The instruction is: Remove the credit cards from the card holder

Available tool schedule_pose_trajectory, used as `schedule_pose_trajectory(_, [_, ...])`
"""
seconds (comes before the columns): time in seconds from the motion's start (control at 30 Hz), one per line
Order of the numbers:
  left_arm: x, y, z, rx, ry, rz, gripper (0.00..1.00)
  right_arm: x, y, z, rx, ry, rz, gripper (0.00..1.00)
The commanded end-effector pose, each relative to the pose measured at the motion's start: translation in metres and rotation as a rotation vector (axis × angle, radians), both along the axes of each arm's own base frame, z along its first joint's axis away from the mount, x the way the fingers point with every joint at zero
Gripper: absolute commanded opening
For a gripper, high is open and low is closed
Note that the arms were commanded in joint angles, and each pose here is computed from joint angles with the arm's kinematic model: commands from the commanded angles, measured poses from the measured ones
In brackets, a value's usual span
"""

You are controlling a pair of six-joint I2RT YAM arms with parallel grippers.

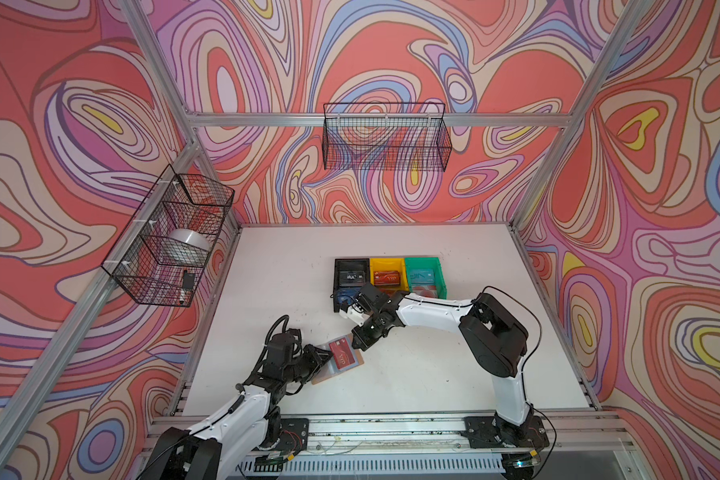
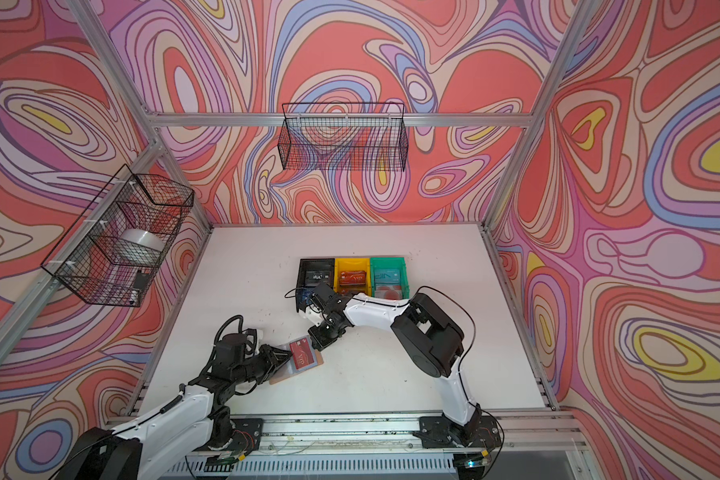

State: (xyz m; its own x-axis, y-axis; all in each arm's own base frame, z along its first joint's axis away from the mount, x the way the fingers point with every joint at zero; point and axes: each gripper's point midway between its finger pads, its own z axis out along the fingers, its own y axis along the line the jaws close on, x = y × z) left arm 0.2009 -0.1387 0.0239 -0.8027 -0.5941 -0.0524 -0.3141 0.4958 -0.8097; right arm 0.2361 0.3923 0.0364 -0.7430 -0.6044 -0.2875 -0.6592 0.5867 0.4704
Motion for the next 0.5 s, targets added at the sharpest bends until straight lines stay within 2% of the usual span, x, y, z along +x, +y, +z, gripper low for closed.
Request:
schedule_pose_trajectory(0.0, [-0.003, 0.0, -0.004, 0.008, 0.008, -0.003, 0.22, 0.001, 0.007, 0.013, 0.034, -0.018, 0.015, 0.0])
schedule_pose_trajectory(0.47, [-0.003, -0.001, -0.002, 0.001, 0.002, -0.012, 0.22, -0.014, 0.012, -0.025, 0.006, 0.074, 0.017, 0.0])
